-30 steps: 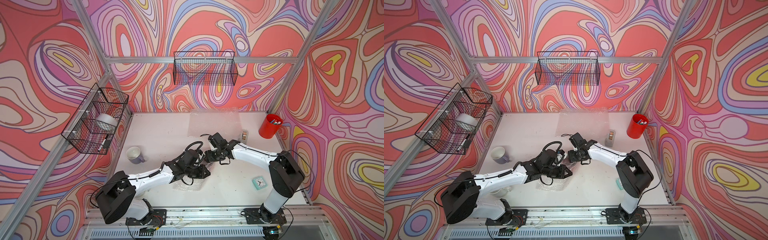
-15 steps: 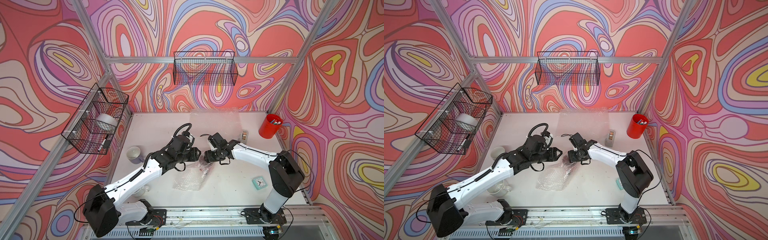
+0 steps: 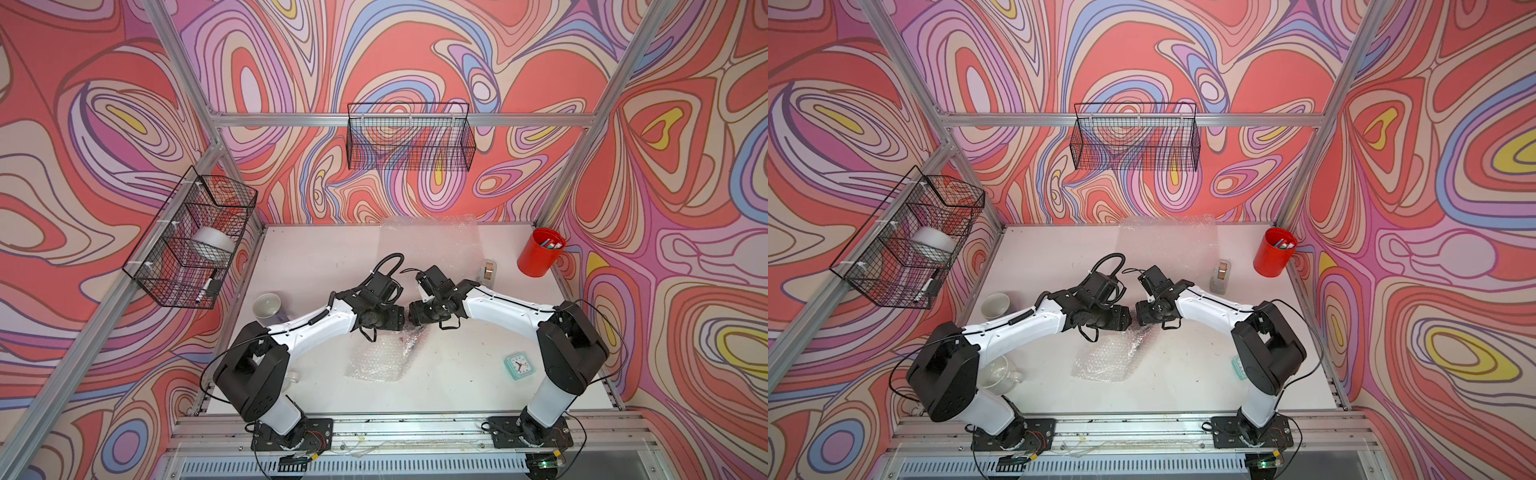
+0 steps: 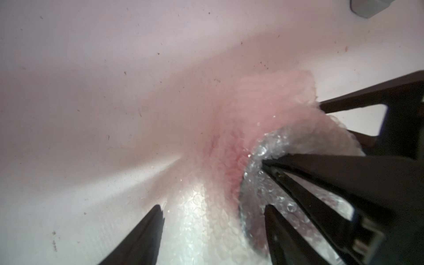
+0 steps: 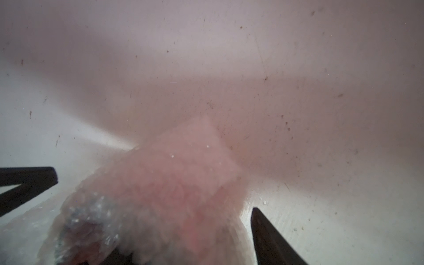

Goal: Wrap mugs in bubble wrap
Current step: Wrap the mug in bubble wrap.

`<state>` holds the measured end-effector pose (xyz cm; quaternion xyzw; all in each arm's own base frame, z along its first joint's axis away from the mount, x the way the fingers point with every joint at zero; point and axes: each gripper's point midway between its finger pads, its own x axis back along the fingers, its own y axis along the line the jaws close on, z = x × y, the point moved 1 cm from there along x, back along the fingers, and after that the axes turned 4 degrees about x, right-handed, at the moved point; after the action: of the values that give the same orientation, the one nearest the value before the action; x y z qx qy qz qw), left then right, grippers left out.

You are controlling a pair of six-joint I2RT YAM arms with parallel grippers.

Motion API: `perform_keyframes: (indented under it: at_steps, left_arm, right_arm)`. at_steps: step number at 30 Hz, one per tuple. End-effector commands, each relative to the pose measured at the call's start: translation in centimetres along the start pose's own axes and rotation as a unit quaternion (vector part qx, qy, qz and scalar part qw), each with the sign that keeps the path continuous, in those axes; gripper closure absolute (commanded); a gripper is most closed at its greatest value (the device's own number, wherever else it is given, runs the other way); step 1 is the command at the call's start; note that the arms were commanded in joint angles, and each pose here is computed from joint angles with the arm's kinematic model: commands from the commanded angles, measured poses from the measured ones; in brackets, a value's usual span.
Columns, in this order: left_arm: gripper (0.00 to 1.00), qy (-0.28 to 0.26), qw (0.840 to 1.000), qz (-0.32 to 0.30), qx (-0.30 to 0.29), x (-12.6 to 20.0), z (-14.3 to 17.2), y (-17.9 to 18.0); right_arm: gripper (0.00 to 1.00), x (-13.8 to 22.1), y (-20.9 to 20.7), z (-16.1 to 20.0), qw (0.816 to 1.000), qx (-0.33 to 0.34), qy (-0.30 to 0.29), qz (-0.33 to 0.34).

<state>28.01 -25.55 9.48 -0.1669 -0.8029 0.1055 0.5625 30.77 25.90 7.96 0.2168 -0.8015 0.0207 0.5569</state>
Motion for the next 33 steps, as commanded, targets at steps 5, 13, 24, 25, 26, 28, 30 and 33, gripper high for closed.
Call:
perform_keyframes:
  at_steps: [5, 13, 24, 25, 26, 28, 30, 33]
  left_arm:
    - [0.29, 0.035, 0.999, -0.021, 0.015, -2.3, 2.2, 1.5]
    - [0.3, 0.063, 0.996, -0.042, 0.035, -4.8, 4.5, 2.4]
    - [0.3, 0.063, 0.996, -0.05, 0.032, -4.8, 4.2, 2.4]
    - [0.29, 0.063, 0.996, -0.05, 0.032, -4.8, 4.2, 2.4]
    - [0.29, 0.062, 0.996, -0.049, 0.032, -4.8, 4.1, 2.3]
    - [0.3, 0.062, 0.996, -0.049, 0.032, -4.8, 4.1, 2.3]
    - [0.3, 0.06, 0.996, -0.048, 0.033, -4.7, 4.0, 2.2]
    - [0.3, 0.056, 0.997, -0.047, 0.034, -4.5, 3.7, 2.0]
  right_arm:
    - [0.34, -2.2, -2.0, 1.7, 0.998, -0.004, 0.04, 0.043]
    - [0.34, -1.8, -1.7, 1.3, 0.999, -0.008, 0.031, 0.036]
    - [0.29, 4.1, -0.3, -0.3, 0.999, -0.013, -0.034, 0.003]
    - [0.29, 3.9, -0.3, -0.1, 0.999, -0.015, -0.03, 0.002]
    - [0.29, 3.5, -0.3, 0.2, 1.0, -0.016, -0.023, 0.0]
    - [0.29, 2.9, -0.2, 0.8, 1.0, -0.017, -0.01, -0.006]
    - [0.29, 2.1, -0.2, 1.4, 1.0, -0.016, 0.006, -0.01]
    - [0.29, 1.1, 0.0, 2.2, 0.999, -0.017, 0.024, -0.02]
